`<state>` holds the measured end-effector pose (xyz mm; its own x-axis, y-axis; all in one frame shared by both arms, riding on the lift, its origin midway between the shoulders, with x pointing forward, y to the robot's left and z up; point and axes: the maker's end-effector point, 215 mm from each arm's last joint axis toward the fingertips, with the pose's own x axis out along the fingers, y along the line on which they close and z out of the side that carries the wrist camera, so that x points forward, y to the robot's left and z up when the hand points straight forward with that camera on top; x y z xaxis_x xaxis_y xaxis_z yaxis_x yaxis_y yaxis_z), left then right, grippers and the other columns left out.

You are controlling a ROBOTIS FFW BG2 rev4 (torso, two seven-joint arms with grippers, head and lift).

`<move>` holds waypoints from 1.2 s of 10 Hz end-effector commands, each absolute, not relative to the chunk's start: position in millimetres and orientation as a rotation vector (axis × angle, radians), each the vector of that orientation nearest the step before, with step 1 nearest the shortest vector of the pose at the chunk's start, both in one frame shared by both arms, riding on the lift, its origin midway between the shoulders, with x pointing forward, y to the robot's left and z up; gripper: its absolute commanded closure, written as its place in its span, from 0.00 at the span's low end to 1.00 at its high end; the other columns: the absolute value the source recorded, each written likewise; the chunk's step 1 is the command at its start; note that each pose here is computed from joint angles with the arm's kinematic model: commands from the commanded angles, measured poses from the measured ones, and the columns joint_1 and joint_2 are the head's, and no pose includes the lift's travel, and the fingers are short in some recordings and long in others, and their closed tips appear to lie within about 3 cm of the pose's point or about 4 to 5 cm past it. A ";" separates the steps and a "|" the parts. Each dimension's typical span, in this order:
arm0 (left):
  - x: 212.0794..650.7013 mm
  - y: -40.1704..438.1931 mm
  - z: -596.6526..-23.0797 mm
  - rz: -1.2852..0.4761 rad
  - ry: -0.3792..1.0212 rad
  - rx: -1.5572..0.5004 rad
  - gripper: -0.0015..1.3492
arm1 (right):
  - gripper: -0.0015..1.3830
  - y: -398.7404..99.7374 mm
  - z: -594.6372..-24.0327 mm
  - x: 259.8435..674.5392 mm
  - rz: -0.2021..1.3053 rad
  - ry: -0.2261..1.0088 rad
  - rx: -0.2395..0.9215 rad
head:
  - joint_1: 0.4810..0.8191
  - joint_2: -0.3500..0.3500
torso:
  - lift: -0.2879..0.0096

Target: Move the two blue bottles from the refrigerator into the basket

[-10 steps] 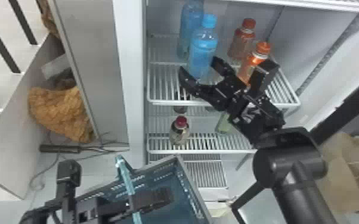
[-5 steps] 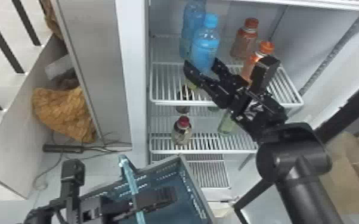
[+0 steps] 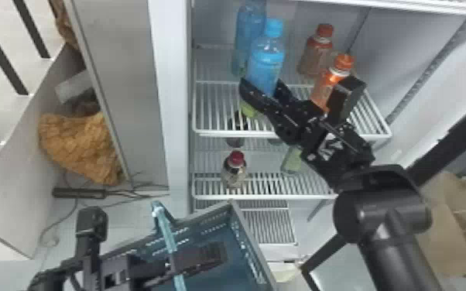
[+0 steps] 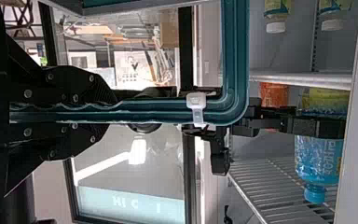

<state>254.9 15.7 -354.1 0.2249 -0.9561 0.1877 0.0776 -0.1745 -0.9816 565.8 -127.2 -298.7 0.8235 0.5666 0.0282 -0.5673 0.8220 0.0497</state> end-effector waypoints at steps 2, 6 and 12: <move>254.2 15.9 -354.8 -1.187 0.903 -1.401 0.89 | 0.92 -128.5 -277.8 546.9 0.616 -0.056 0.074 | 0.63 0.28 | 0.93; 253.2 16.0 -356.7 -1.183 0.907 -1.403 0.89 | 0.92 -116.2 -283.8 490.1 0.677 0.009 0.128 | 0.63 0.28 | 0.93; 255.0 18.9 -357.7 -1.175 0.903 -1.402 0.89 | 0.92 -85.6 -312.9 399.0 0.802 0.171 0.216 | 0.63 0.32 | 0.93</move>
